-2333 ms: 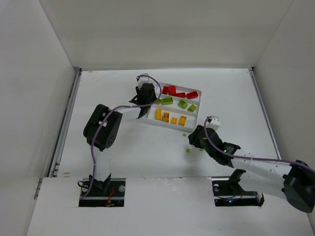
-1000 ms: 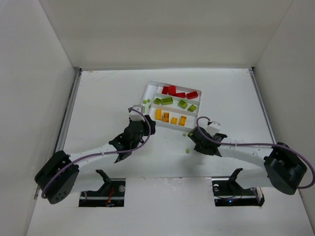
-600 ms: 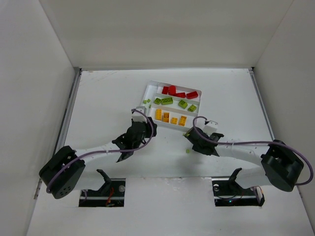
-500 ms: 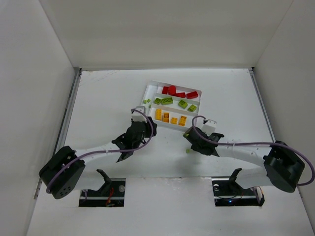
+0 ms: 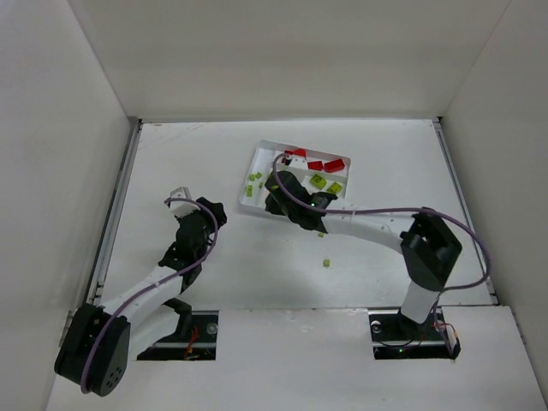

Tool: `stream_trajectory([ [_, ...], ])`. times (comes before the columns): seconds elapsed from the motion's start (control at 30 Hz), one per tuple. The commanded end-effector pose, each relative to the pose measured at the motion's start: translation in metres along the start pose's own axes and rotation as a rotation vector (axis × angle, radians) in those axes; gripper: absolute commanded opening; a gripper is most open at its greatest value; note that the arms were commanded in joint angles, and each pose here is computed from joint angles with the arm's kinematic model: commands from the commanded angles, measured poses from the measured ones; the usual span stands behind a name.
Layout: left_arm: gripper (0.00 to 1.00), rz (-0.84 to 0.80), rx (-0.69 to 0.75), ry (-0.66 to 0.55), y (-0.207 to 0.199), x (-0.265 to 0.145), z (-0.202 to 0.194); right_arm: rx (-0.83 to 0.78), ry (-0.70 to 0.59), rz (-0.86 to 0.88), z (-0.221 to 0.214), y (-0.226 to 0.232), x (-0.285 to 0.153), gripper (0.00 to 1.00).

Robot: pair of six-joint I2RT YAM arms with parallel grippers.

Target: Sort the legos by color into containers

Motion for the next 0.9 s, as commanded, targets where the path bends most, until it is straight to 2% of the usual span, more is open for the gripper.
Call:
stream_trajectory([
  [0.0,0.46,0.031,-0.084,-0.016,0.011,0.0,0.004,-0.02,-0.002,0.172,0.007,0.064,0.024,0.24],
  [0.2,0.46,0.021,-0.086,-0.005,0.009,0.001,0.001,-0.043,-0.029,0.159,0.016,0.086,0.08,0.25],
  [0.43,0.46,0.018,-0.081,-0.005,0.008,0.001,0.002,-0.033,-0.048,0.098,0.023,0.079,0.118,0.29],
  [0.5,0.46,0.018,-0.079,-0.001,0.008,0.002,0.0,-0.036,-0.045,0.102,0.022,0.081,0.12,0.33],
  [0.57,0.46,0.013,-0.076,0.006,0.005,0.003,-0.001,-0.039,-0.053,0.111,0.025,0.085,0.118,0.44],
  [0.67,0.46,0.007,-0.07,0.015,0.003,0.004,-0.003,-0.032,-0.066,0.13,0.032,0.091,0.11,0.49],
  [0.77,0.46,-0.002,-0.067,0.02,0.0,0.004,-0.004,-0.034,-0.07,0.144,0.039,0.093,0.096,0.49],
  [0.87,0.46,-0.013,-0.068,0.025,-0.003,0.004,-0.005,-0.036,-0.099,0.138,0.051,0.076,0.065,0.37],
])
Point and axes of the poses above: each gripper's point midway between its finger pads, its own x axis out along the fingers, its own y axis along the line the jaws close on, z = x × y, the point moved 2 cm from there along -x, back along the fingers, and after that the axes turned 15 degrees about x, right-handed, at the moved point
